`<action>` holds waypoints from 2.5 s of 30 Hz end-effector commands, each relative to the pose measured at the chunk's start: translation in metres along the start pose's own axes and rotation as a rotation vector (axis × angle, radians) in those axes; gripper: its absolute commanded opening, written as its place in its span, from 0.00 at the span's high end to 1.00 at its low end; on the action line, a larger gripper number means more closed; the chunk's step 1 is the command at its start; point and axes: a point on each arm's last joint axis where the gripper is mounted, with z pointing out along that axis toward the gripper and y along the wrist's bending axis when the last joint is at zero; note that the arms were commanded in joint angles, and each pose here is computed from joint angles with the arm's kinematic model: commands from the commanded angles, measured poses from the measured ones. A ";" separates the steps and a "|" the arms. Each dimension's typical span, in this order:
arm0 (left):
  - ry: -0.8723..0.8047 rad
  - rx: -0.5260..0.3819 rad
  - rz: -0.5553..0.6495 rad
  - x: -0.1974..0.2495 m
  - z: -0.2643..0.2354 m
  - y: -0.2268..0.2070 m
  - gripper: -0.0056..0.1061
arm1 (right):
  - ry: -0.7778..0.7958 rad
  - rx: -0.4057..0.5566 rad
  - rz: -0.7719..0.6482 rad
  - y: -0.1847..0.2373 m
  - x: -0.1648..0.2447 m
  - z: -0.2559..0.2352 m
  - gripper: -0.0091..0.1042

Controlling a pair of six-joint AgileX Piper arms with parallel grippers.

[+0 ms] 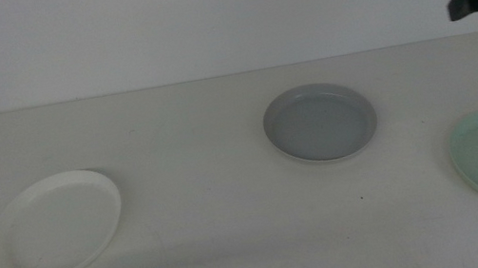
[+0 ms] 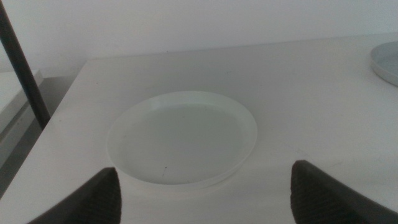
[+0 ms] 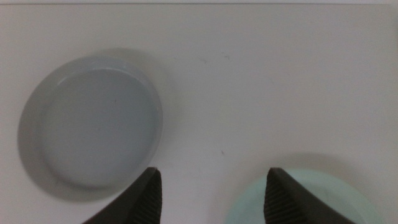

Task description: Stack the three bowls on top of each other.

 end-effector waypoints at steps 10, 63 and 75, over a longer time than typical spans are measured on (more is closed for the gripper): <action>-0.095 0.000 -0.015 -0.009 -0.002 0.000 0.01 | -0.013 -0.099 0.075 0.008 -0.055 0.070 0.54; -0.095 0.000 -0.015 -0.009 -0.002 0.000 0.01 | 0.154 -0.316 -0.090 0.146 0.110 0.059 0.93; -0.095 0.000 -0.015 -0.009 -0.002 0.000 0.01 | 0.239 -0.260 -0.088 0.141 0.135 0.101 0.93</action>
